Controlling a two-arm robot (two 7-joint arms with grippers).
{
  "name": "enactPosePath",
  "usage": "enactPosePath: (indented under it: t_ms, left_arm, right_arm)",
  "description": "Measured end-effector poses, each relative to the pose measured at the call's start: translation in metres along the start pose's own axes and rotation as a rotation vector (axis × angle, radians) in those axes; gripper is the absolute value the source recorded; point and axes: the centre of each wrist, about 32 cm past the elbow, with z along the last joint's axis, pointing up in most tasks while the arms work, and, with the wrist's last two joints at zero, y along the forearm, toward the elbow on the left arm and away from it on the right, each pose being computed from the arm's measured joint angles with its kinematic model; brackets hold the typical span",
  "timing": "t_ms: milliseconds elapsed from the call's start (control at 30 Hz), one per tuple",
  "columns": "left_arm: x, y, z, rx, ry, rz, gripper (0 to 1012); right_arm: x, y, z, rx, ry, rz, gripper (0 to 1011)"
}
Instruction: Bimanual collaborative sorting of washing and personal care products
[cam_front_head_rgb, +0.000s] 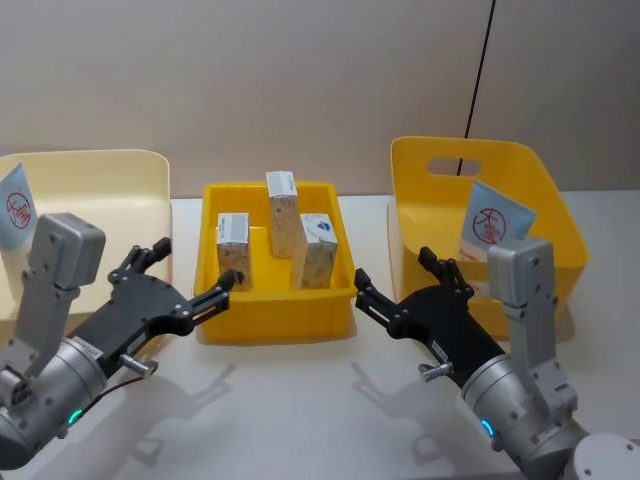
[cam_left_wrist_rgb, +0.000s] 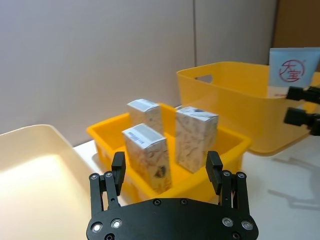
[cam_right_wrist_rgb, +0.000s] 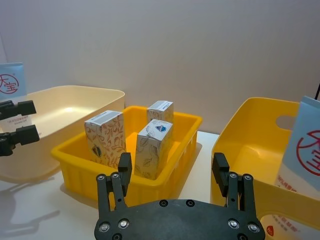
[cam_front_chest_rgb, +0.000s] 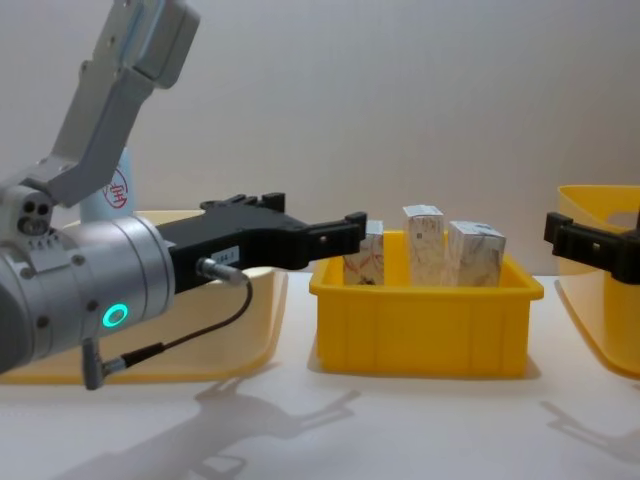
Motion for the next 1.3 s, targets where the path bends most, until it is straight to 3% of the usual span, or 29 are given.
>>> enactPosePath:
  t_ms: [667, 867, 1300]
  left_arm:
    - [-0.0118, 0.0197, -0.0031, 0.028, -0.162, 0.231, 1002]
    - [-0.0131, 0.0216, -0.0034, 0.029, -0.179, 0.255, 1002]
    - [-0.0131, 0.0218, -0.0034, 0.028, -0.180, 0.257, 1002]
  right_arm:
    - [-0.001, 0.002, 0.001, 0.003, 0.001, 0.014, 1001]
    - [-0.001, 0.008, 0.003, 0.004, 0.000, 0.035, 1001]
    - [-0.004, 0.023, 0.008, -0.008, -0.013, 0.045, 1001]
